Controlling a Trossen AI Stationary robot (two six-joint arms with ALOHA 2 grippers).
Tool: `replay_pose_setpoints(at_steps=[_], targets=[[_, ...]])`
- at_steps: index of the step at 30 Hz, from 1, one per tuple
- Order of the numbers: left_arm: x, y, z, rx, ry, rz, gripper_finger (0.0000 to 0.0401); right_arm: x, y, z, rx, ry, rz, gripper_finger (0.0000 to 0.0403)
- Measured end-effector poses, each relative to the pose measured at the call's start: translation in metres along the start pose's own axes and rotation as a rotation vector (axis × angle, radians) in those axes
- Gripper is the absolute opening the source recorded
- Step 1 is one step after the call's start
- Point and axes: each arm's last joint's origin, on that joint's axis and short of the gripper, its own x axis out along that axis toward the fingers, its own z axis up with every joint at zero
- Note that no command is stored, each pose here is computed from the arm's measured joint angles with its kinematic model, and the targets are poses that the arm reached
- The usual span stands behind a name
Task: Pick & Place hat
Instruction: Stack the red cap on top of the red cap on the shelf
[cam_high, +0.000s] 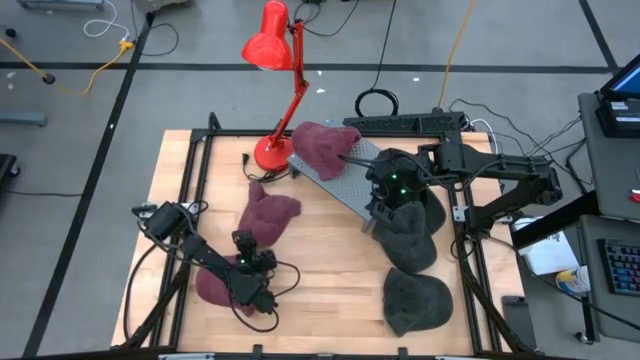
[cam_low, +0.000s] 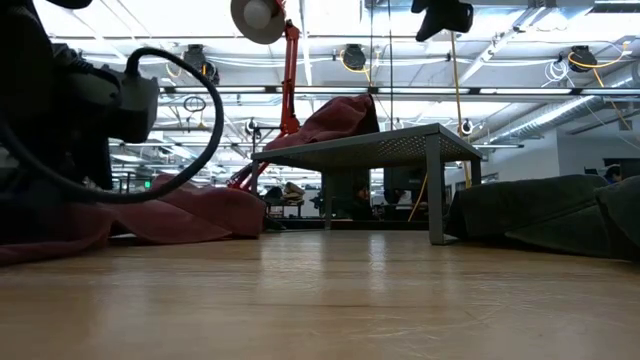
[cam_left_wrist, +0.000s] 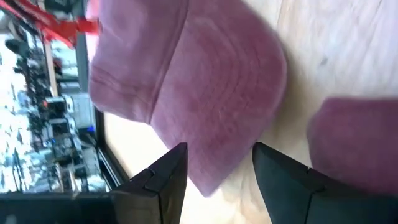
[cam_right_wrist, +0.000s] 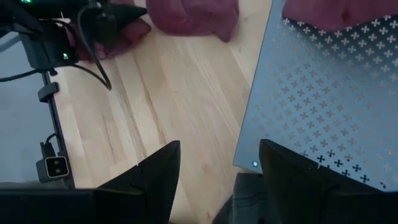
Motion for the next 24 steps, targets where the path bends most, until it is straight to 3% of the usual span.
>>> replay_pose_setpoints(at_steps=[8, 16, 24], targets=[[0.011, -0.004, -0.005, 0.017, -0.026, 0.013, 0.0186, 0.000, 0.001, 0.003, -0.002, -0.027, 0.014, 0.0212], [0.023, -0.002, -0.010, 0.152, -0.104, 0.126, 0.0186, 0.000, 0.002, 0.004, -0.002, -0.036, 0.018, 0.0212], [0.032, 0.000, -0.009, 0.240, -0.070, 0.121, 0.0186, 0.000, 0.003, 0.007, -0.003, -0.068, 0.035, 0.0212]])
